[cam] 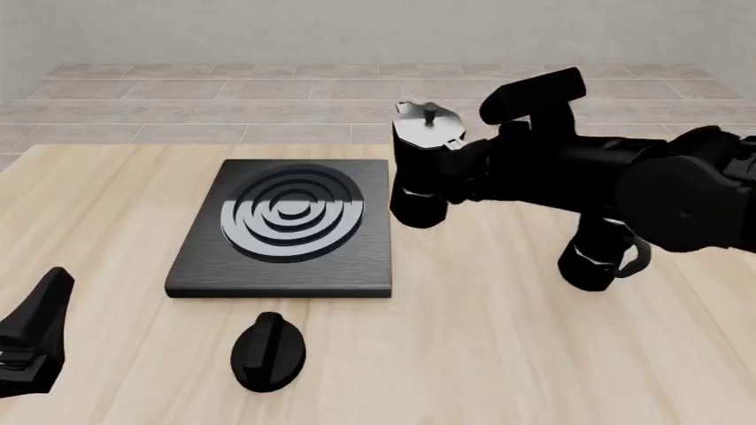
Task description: Put both moka pots on the stove.
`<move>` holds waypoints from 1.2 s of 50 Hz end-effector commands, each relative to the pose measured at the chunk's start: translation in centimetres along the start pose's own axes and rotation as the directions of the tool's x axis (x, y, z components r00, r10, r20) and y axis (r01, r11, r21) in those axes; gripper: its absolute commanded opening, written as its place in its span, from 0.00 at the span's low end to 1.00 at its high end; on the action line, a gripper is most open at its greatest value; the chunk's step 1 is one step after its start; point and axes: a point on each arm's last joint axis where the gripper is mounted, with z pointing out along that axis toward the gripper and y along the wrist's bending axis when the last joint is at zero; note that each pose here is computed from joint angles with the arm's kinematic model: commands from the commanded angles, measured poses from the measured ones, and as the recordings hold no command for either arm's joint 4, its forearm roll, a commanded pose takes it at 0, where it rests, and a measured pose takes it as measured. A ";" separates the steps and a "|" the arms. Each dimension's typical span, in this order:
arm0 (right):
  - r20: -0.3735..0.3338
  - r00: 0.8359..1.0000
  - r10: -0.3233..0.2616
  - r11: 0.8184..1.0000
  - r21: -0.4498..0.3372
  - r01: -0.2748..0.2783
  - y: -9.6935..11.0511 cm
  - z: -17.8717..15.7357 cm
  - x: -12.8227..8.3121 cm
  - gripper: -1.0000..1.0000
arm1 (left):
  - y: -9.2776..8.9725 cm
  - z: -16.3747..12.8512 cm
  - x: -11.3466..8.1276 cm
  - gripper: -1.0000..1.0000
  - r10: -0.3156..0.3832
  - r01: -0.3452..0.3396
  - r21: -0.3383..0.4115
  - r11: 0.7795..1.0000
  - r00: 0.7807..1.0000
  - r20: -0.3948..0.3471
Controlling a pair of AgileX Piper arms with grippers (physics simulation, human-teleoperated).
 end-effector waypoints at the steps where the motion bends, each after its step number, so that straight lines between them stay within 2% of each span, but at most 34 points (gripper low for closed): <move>1: 0.068 0.998 -0.014 1.000 -0.021 0.016 0.8 1.5 -2.6 0.00 | 0.0 -0.1 0.0 1.00 0.006 -0.006 0.000 1.000 1.000 0.002; 19: 0.090 0.995 -0.034 0.997 -0.064 0.040 2.6 4.6 -4.7 0.00 | 0.0 -0.1 0.0 1.00 0.007 -0.007 0.001 1.000 1.000 0.002; 33: 0.112 0.993 -0.036 0.997 -0.066 0.044 2.9 7.2 -5.5 0.00 | 0.0 -0.2 0.1 1.00 0.015 -0.015 0.004 1.000 1.000 0.004; 40: 0.131 0.991 -0.036 0.996 -0.075 0.046 3.4 8.5 -6.6 0.00 | 0.0 -0.1 0.0 1.00 0.018 -0.018 0.006 1.000 1.000 0.002; 60: 0.133 0.991 -0.027 0.995 -0.087 0.039 4.2 12.4 -6.7 0.00 | 0.0 -0.1 0.0 1.00 0.015 -0.015 0.008 1.000 1.000 0.005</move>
